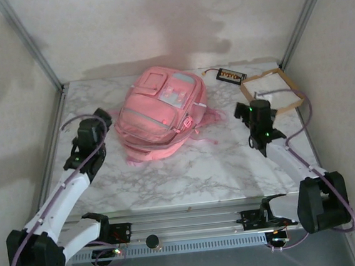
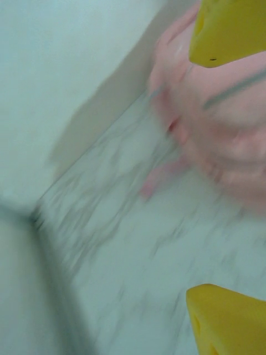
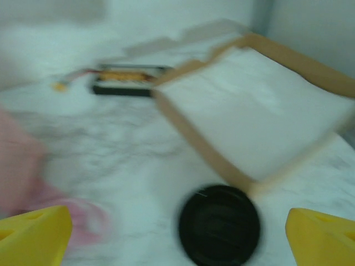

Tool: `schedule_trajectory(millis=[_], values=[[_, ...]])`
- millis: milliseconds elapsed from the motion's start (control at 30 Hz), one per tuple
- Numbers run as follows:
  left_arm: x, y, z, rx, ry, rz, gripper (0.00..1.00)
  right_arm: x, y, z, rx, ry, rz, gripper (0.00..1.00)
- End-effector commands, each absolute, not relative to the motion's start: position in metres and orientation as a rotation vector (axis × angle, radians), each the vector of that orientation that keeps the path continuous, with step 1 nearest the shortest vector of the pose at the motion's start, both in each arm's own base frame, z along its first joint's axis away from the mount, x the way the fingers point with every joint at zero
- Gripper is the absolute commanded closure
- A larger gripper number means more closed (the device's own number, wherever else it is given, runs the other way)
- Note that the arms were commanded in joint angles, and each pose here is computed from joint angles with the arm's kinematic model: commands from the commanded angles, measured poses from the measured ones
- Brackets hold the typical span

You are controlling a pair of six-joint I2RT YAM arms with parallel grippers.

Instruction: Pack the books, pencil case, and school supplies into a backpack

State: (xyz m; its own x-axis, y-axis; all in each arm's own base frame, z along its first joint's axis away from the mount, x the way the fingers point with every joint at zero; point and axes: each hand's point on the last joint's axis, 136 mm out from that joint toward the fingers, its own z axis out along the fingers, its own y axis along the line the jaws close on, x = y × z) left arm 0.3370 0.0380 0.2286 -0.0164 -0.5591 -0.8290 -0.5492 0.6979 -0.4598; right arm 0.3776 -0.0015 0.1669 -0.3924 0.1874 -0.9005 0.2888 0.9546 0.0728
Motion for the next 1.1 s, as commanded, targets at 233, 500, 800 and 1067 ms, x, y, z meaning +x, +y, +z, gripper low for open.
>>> schedule_trajectory(millis=[233, 500, 800, 1067], values=[[0.295, 0.074, 0.170, -0.619, 1.469, 0.275, 0.01, 0.372, -0.020, 0.137, 0.182, 1.752, -0.135, 0.01], [0.340, 0.034, 0.160, -0.391, 1.507, 0.104, 0.01, 0.363, 0.019, 0.133, -0.066, 1.628, 0.056, 0.01], [0.369, 0.028, 0.132, -0.337, 1.624, 0.066, 0.01, 0.374, 0.000, 0.125, 0.044, 1.684, 0.021, 0.01], [0.369, 0.028, 0.132, -0.336, 1.626, 0.069, 0.01, 0.374, 0.000, 0.125, 0.044, 1.686, 0.021, 0.01]])
